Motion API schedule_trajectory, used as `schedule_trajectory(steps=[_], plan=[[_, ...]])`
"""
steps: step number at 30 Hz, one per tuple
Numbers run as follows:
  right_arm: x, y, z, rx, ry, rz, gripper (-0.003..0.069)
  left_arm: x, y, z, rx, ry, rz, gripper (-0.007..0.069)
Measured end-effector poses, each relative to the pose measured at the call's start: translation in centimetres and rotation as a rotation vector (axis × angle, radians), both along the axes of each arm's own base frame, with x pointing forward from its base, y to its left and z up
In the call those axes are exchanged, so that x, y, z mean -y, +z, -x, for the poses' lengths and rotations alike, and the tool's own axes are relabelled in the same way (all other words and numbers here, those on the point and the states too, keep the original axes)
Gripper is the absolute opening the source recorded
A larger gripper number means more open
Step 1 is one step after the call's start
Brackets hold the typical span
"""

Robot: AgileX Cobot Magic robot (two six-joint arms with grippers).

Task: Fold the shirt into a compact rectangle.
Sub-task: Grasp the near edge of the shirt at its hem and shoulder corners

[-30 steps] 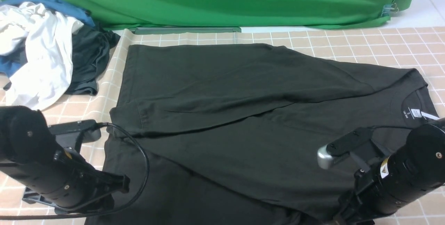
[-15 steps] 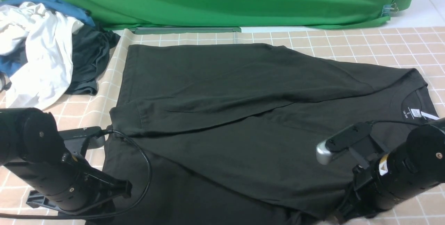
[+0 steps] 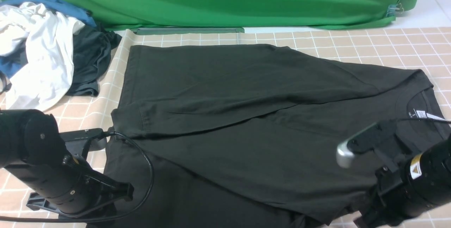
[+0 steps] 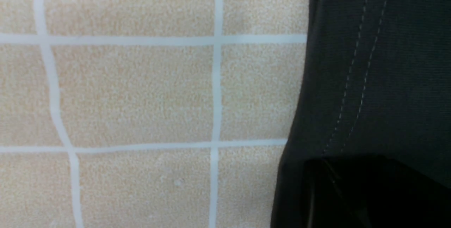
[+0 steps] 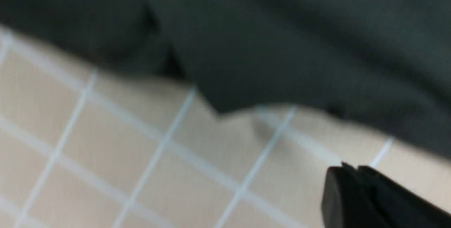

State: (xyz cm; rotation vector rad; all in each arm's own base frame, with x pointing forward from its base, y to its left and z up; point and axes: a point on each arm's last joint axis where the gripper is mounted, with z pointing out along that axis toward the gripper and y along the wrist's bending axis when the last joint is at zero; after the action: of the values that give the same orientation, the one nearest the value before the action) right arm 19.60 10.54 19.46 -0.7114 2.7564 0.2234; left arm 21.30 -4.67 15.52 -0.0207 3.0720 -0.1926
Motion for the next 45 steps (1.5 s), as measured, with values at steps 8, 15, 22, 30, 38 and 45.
schedule_trajectory(steps=[8,15,22,30,38,45], plan=[[-0.8,-2.4,-2.0,0.049,0.015,0.006,0.0425,0.0,0.0,0.0,0.0,-0.001,0.0,0.0202],[-1.2,-4.2,-3.1,0.053,0.02,0.017,0.0248,0.0,0.0,0.0,0.0,0.0,0.001,0.0202],[-1.1,-3.9,-2.7,0.022,0.026,0.024,0.0054,0.0,0.0,0.0,0.001,-0.002,0.001,0.0202],[-0.5,-1.8,-0.9,-0.035,0.045,0.031,0.0052,0.0,0.0,0.0,0.002,-0.002,0.001,0.0202],[0.0,-0.8,0.3,-0.088,0.064,0.053,0.0052,0.0,0.0,0.0,0.002,-0.003,-0.001,0.0202],[0.3,-0.9,0.3,-0.092,0.082,0.079,0.0104,-0.1,0.3,0.4,-0.026,-0.015,-0.008,0.0202]])
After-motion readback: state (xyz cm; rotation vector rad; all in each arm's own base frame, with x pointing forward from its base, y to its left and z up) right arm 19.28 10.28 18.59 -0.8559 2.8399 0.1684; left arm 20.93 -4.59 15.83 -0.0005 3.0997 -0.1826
